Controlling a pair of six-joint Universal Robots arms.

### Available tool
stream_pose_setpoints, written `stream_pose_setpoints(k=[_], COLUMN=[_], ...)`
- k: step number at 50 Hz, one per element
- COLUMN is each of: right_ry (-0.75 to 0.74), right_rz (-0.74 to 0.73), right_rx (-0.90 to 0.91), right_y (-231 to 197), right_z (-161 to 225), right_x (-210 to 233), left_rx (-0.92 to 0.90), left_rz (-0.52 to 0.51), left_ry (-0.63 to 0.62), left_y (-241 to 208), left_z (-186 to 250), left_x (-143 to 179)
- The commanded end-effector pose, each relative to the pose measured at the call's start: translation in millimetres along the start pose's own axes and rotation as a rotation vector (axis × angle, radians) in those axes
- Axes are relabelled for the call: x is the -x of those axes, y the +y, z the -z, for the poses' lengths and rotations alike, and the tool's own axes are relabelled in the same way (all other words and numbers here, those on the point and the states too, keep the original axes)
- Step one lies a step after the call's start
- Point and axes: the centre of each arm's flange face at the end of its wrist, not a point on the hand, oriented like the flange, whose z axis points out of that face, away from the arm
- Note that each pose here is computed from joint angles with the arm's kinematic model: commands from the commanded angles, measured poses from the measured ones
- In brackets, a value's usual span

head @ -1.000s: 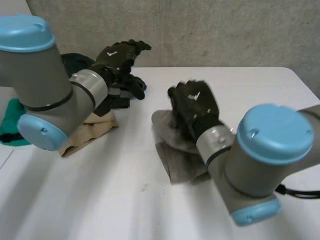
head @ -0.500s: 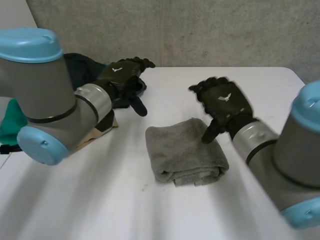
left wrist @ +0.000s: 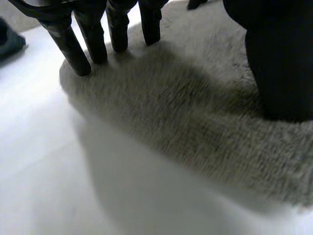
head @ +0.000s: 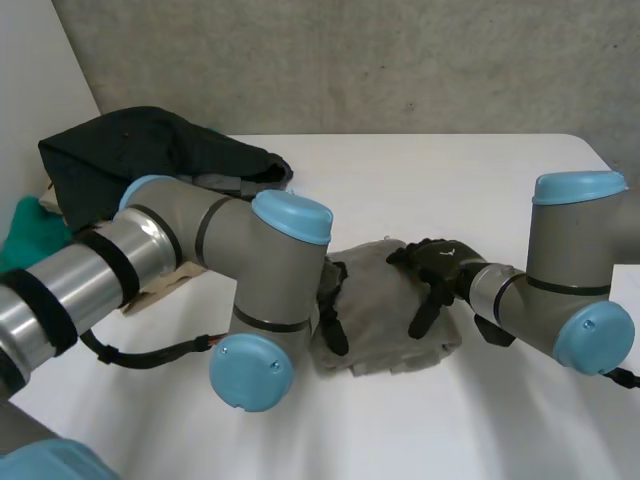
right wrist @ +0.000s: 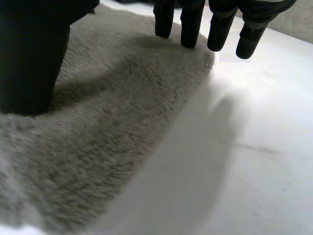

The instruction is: Fold the laundry.

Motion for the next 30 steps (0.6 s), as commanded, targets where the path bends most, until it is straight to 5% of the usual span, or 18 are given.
stream_pose_setpoints(k=[1,14,25,30], right_ry=[0.027,0.276,0.053,0.042], right_rz=[0.095,-0.034,-0.194,-0.176], right_rx=[-0.020,-0.221,-0.070,-0.111], right_y=[-5,-36,32,42], right_z=[1,52,59,45], right_x=[-7,-42,-2,0], left_rx=[-0.026,-0.290,-0.383,-0.367], left_rz=[0.017,0.080,-0.043,-0.090], left_ry=[-0.005,0.121,0.649,0.763], left_y=[-17,-107,-123,-113], left_z=[10,77,123,132], left_x=[11,35,5,-9])
